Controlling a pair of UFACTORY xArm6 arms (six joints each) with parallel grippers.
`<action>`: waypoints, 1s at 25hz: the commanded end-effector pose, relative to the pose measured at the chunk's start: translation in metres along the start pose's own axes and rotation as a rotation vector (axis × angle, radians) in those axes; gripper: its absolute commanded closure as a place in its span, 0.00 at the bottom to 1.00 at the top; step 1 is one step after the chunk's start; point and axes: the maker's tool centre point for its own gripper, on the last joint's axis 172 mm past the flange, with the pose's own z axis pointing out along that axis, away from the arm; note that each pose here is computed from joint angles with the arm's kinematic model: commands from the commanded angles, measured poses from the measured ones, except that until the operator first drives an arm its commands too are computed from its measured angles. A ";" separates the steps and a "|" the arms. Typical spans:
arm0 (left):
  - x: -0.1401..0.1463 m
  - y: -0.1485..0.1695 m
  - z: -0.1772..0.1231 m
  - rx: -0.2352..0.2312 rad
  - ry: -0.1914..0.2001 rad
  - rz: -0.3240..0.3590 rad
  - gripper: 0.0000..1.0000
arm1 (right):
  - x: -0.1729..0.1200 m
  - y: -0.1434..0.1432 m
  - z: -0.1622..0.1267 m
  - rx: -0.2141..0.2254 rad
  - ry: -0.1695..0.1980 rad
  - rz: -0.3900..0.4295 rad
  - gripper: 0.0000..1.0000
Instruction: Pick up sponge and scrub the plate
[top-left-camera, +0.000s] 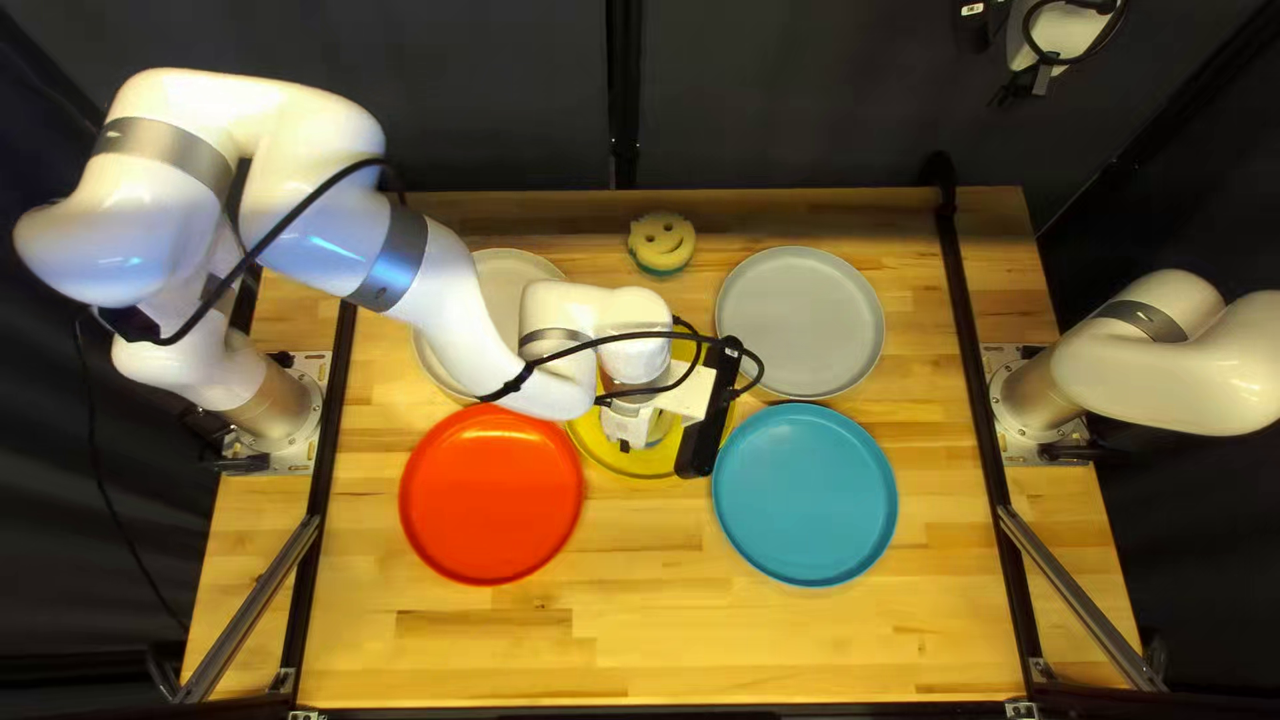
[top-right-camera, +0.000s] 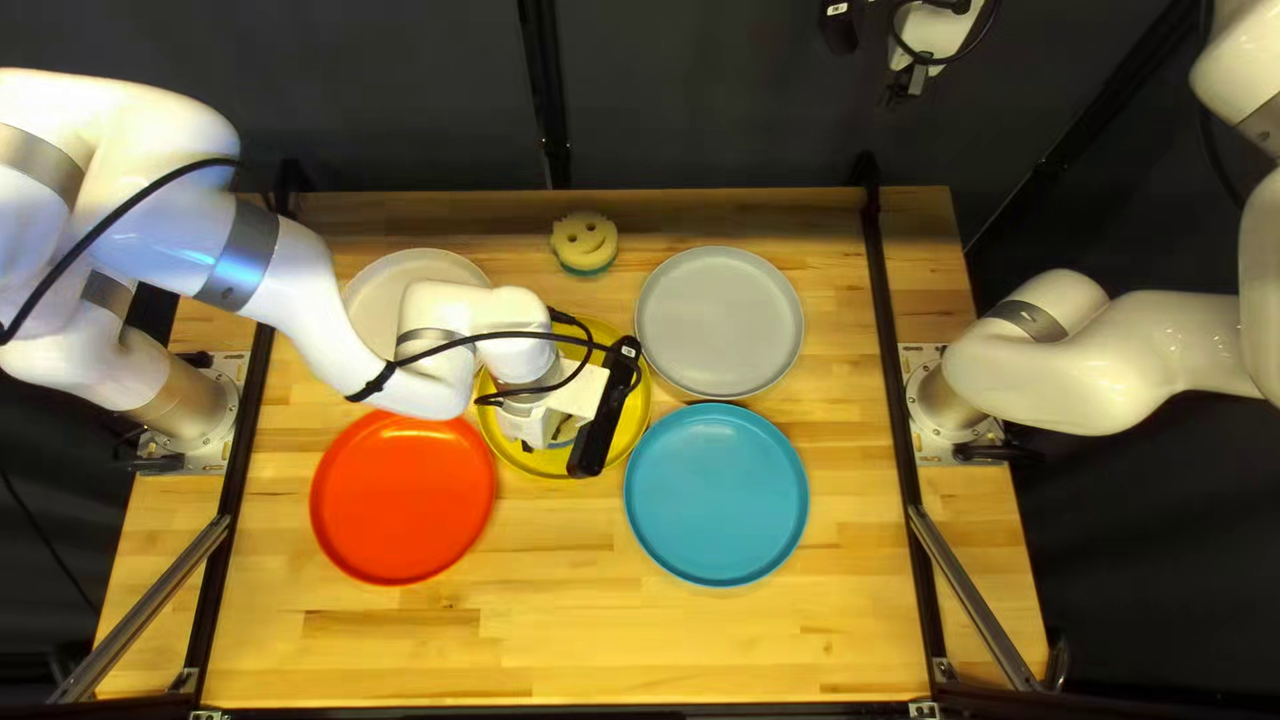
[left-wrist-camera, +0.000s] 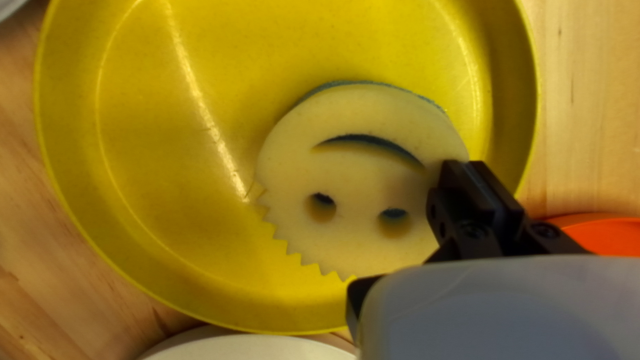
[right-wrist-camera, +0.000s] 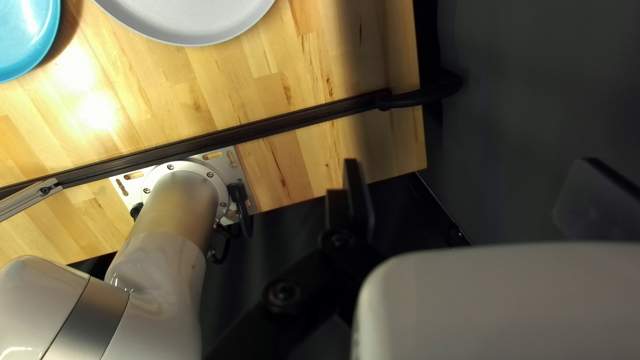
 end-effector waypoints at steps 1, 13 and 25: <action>0.021 0.038 -0.013 0.036 0.051 0.014 1.00 | 0.000 0.000 0.000 0.000 0.000 0.000 0.00; 0.050 0.146 -0.008 0.160 0.163 0.090 1.00 | 0.000 0.000 0.000 0.000 0.000 0.000 0.00; 0.045 0.150 0.014 0.133 0.176 0.087 0.00 | 0.000 0.000 0.000 0.000 0.000 0.000 0.00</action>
